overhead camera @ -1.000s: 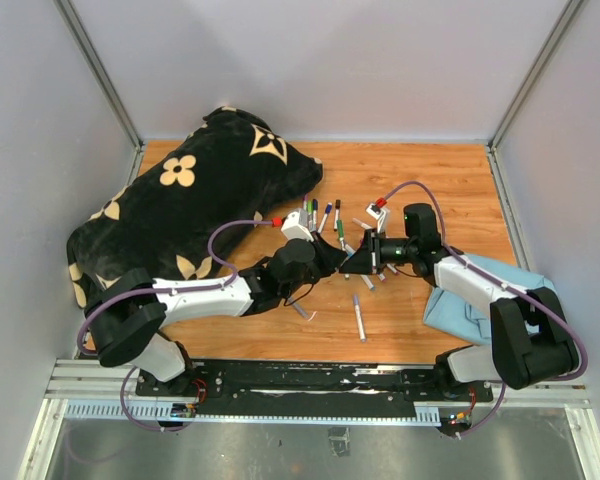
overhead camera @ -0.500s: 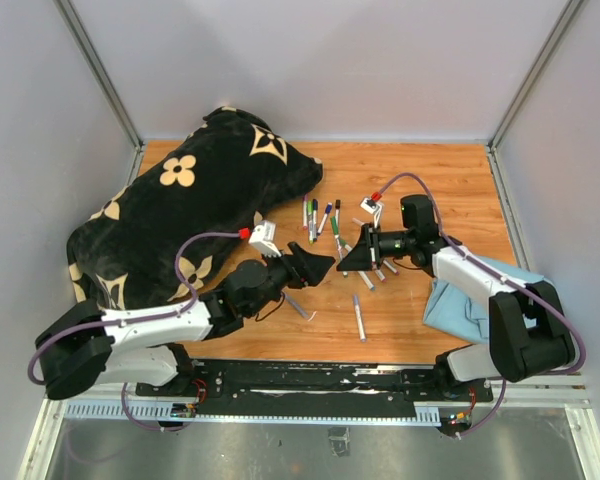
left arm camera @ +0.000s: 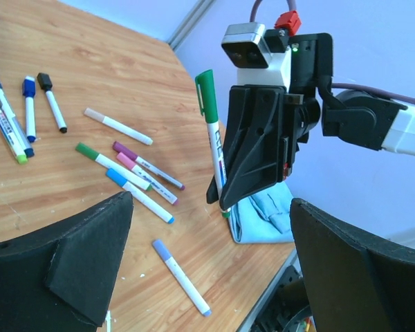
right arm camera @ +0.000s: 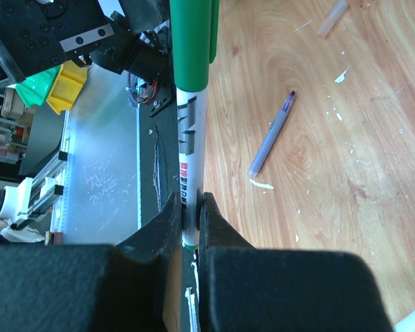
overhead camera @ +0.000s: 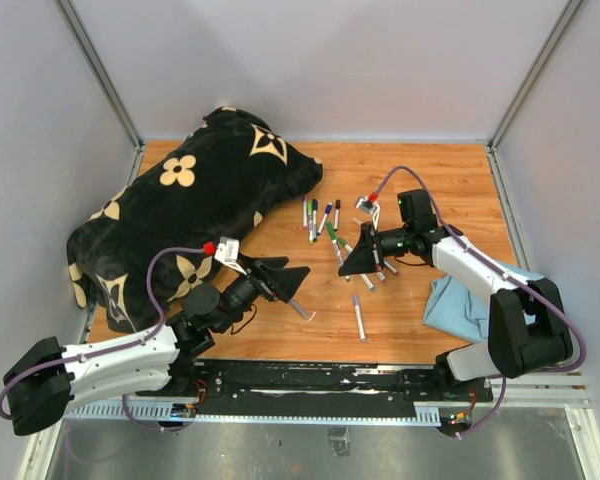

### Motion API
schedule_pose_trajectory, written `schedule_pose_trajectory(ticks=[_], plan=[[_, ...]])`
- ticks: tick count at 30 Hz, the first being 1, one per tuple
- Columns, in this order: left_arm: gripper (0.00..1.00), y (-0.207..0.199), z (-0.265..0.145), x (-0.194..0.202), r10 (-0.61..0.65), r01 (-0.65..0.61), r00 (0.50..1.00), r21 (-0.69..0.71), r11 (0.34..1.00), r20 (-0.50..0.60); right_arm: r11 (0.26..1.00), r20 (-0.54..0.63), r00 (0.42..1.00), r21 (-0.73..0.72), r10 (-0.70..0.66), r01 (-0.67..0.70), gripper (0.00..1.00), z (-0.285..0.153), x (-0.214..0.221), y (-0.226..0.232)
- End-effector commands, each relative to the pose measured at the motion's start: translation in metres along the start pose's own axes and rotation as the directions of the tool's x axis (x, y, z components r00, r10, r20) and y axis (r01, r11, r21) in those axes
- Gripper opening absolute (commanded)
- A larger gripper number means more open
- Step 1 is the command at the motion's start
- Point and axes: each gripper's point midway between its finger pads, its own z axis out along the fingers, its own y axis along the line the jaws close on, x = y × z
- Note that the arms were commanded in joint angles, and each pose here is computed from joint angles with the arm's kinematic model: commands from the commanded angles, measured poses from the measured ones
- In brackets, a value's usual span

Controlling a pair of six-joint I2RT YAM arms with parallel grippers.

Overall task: Open the pen caps
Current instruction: Pick up the pen from the center of the board, then open the pen cap from the pen.

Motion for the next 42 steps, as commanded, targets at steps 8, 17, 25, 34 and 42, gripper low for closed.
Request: schedule_pose_trajectory(ticks=[8,17,25,34,42], plan=[[0.99,-0.003,-0.012,-0.022,-0.009,0.002,0.996,0.081,0.997,0.087,0.996,-0.011,0.997,-0.049,-0.08,0.08,0.01,-0.002,-0.005,0.015],[0.99,0.003,-0.017,-0.02,-0.075,0.063,0.993,0.132,0.989,0.092,0.995,-0.01,0.996,-0.059,-0.087,0.087,0.01,-0.002,-0.006,0.018],[0.99,-0.001,-0.016,-0.021,-0.083,0.07,0.994,0.161,0.984,0.074,0.994,-0.008,0.996,-0.065,-0.088,0.087,0.01,-0.002,-0.006,0.019],[0.99,-0.019,-0.015,-0.031,-0.156,0.141,0.987,0.316,0.938,0.025,0.993,-0.007,0.996,-0.081,-0.087,0.086,0.01,-0.002,-0.006,0.022],[0.99,-0.029,-0.002,-0.03,-0.219,0.218,0.975,0.4,0.89,-0.042,0.992,-0.004,0.995,-0.079,-0.1,0.1,0.01,-0.003,-0.007,0.024]])
